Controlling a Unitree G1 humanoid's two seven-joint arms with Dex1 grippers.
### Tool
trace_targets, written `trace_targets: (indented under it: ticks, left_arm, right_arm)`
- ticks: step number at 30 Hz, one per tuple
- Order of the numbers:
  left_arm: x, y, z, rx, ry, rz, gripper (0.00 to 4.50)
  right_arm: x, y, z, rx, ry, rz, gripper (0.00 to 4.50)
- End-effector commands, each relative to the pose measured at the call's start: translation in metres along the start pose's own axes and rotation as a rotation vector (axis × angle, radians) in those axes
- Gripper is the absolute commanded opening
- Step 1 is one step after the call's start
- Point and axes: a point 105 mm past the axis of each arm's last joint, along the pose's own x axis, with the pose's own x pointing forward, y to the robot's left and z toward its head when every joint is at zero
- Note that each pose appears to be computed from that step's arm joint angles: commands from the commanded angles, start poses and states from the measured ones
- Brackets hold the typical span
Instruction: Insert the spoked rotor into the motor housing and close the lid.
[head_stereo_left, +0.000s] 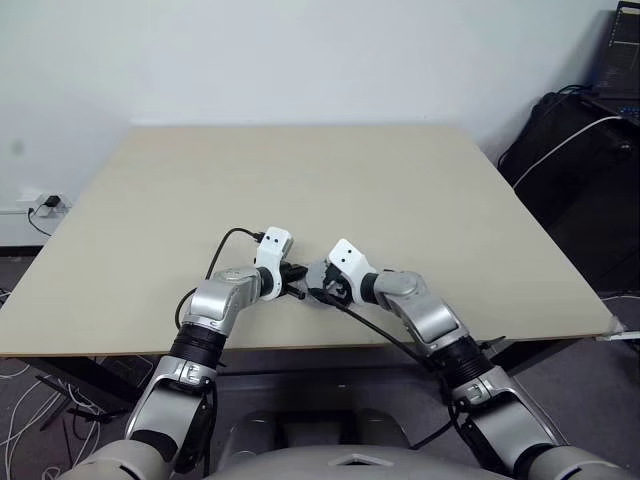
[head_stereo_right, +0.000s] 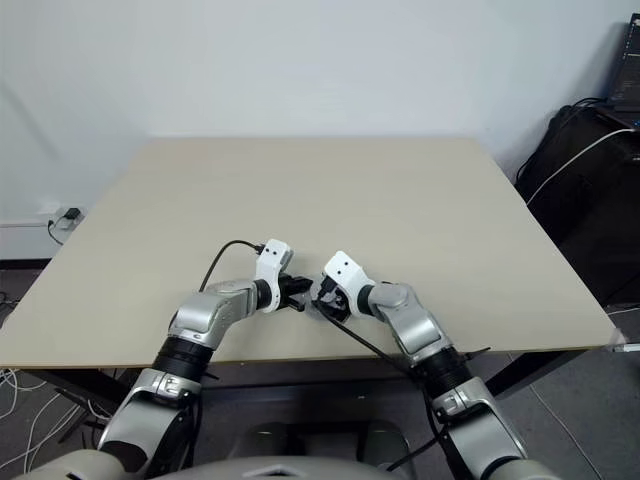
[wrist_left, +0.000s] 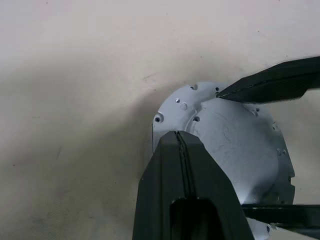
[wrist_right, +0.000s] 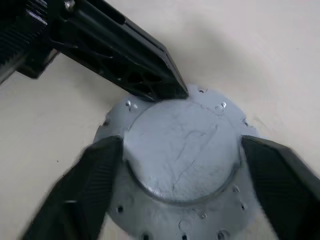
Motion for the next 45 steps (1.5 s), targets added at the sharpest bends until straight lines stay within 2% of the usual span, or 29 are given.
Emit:
trace_targets:
  ticks: [1,8,11,15,20,23,30,35,45]
  left_arm:
    - [0.005,-0.018,-0.003,0.005,0.008,-0.055,0.00]
    - [0.004,-0.024,-0.007,-0.005,0.006,-0.071,0.00]
    - [0.004,-0.025,-0.008,-0.008,0.006,-0.076,0.00]
    - [0.004,-0.027,-0.008,-0.010,0.005,-0.087,0.00]
    - [0.004,-0.027,-0.009,-0.009,0.008,-0.090,0.00]
    - [0.004,-0.028,-0.010,-0.008,0.010,-0.091,0.00]
    - [0.002,-0.026,-0.012,-0.006,0.016,-0.085,0.00]
    - [0.001,-0.026,-0.013,-0.007,0.017,-0.081,0.00]
    - [0.001,-0.027,-0.013,-0.008,0.010,-0.088,0.00]
  right_arm:
    - [-0.014,-0.002,-0.011,0.011,0.037,0.001,4.47]
    - [-0.050,-0.009,-0.019,0.013,0.042,-0.013,4.47]
    - [-0.064,-0.022,-0.012,0.049,-0.017,-0.087,4.47]
    - [-0.069,-0.049,-0.006,0.286,-0.132,-0.275,4.47]
    - [-0.058,-0.050,-0.013,0.592,-0.154,-0.342,4.47]
    - [-0.044,-0.039,-0.019,0.763,-0.115,-0.314,4.47]
    - [-0.025,-0.014,-0.004,0.954,-0.106,-0.153,4.47]
    - [-0.019,-0.007,0.002,1.123,-0.121,-0.070,4.47]
    - [-0.008,0.006,-0.006,1.235,-0.053,-0.012,4.47]
